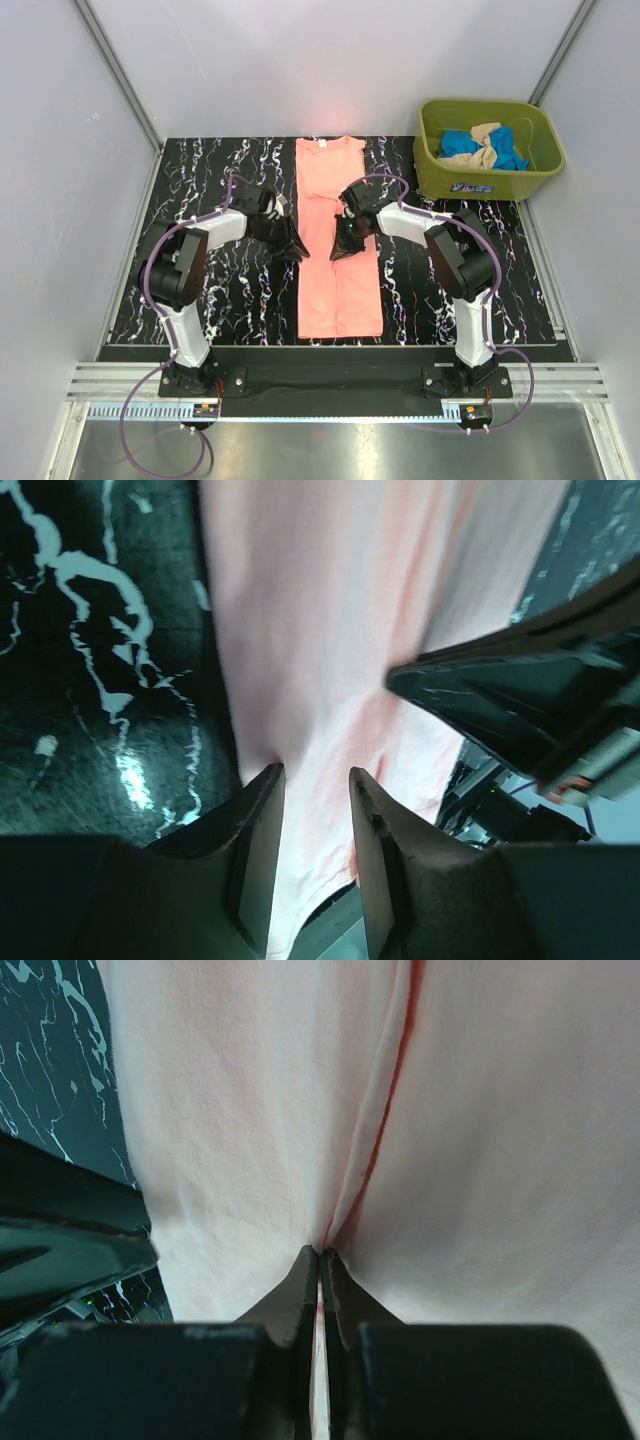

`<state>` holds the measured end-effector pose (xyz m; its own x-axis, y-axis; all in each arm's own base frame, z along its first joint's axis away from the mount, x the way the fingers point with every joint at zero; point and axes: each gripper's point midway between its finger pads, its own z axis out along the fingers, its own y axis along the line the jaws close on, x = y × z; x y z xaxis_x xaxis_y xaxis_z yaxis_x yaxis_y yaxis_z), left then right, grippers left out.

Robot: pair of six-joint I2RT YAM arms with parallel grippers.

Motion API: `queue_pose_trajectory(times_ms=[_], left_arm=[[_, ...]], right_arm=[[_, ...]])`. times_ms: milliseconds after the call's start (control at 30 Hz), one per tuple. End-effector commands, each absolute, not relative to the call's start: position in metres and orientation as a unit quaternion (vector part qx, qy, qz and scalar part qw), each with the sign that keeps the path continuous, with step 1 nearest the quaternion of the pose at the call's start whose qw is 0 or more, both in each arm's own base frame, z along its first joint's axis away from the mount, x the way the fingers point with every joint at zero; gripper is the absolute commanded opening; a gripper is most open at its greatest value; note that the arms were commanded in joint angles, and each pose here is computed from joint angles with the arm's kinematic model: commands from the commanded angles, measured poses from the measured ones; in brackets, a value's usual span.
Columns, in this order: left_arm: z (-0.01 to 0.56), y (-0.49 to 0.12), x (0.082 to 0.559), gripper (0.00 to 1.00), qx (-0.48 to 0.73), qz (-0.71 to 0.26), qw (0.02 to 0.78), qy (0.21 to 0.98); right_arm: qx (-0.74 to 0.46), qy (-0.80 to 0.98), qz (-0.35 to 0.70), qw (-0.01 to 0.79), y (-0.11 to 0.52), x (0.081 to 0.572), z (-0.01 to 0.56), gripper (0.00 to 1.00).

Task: Fold and stack the t-shirts
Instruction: Fold the tshirt

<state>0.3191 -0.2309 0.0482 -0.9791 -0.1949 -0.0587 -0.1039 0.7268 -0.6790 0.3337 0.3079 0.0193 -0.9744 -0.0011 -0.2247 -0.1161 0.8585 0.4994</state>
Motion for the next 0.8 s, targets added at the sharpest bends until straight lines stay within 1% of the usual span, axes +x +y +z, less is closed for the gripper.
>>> queue_pose_trajectory(times_ms=[0, 100, 233, 333, 400, 433, 467, 567, 600, 667, 700, 767], left_arm=[[0.038, -0.231, 0.318, 0.37, -0.075, -0.357, 0.043, 0.930], [0.021, -0.221, 0.304, 0.36, -0.082, -0.328, 0.019, 0.941], [0.013, -0.213, 0.291, 0.36, -0.075, -0.309, 0.010, 0.948], [0.031, -0.217, 0.287, 0.46, -0.061, -0.333, 0.021, 0.941], [0.053, -0.218, 0.285, 0.53, -0.047, -0.341, 0.040, 0.938], [0.061, -0.218, 0.283, 0.54, -0.040, -0.343, 0.049, 0.937], [0.076, -0.216, 0.281, 0.57, -0.032, -0.341, 0.065, 0.937], [0.092, -0.211, 0.272, 0.60, -0.024, -0.334, 0.080, 0.939], [0.100, -0.209, 0.266, 0.61, -0.021, -0.335, 0.090, 0.937], [0.100, -0.206, 0.255, 0.61, -0.025, -0.335, 0.082, 0.938], [0.094, -0.204, 0.244, 0.61, -0.031, -0.335, 0.070, 0.939], [0.088, -0.207, 0.232, 0.61, -0.027, -0.340, 0.067, 0.938]], right_arm=[[-0.028, 0.955, 0.269, 0.124, 0.307, 0.337, 0.037, 0.06], [-0.034, 0.956, 0.263, 0.126, 0.305, 0.337, 0.037, 0.11], [-0.037, 0.958, 0.255, 0.129, 0.303, 0.339, 0.039, 0.12], [-0.039, 0.958, 0.252, 0.134, 0.301, 0.340, 0.045, 0.14], [-0.046, 0.958, 0.248, 0.134, 0.298, 0.337, 0.052, 0.20], [-0.049, 0.957, 0.249, 0.137, 0.298, 0.338, 0.058, 0.22], [-0.053, 0.957, 0.249, 0.140, 0.296, 0.335, 0.067, 0.29], [-0.064, 0.956, 0.248, 0.141, 0.292, 0.328, 0.085, 0.41], [-0.066, 0.954, 0.252, 0.149, 0.289, 0.326, 0.097, 0.50], [-0.070, 0.954, 0.250, 0.150, 0.282, 0.314, 0.113, 0.57], [-0.069, 0.957, 0.244, 0.144, 0.275, 0.306, 0.110, 0.64], [-0.070, 0.957, 0.239, 0.150, 0.264, 0.294, 0.120, 0.68]])
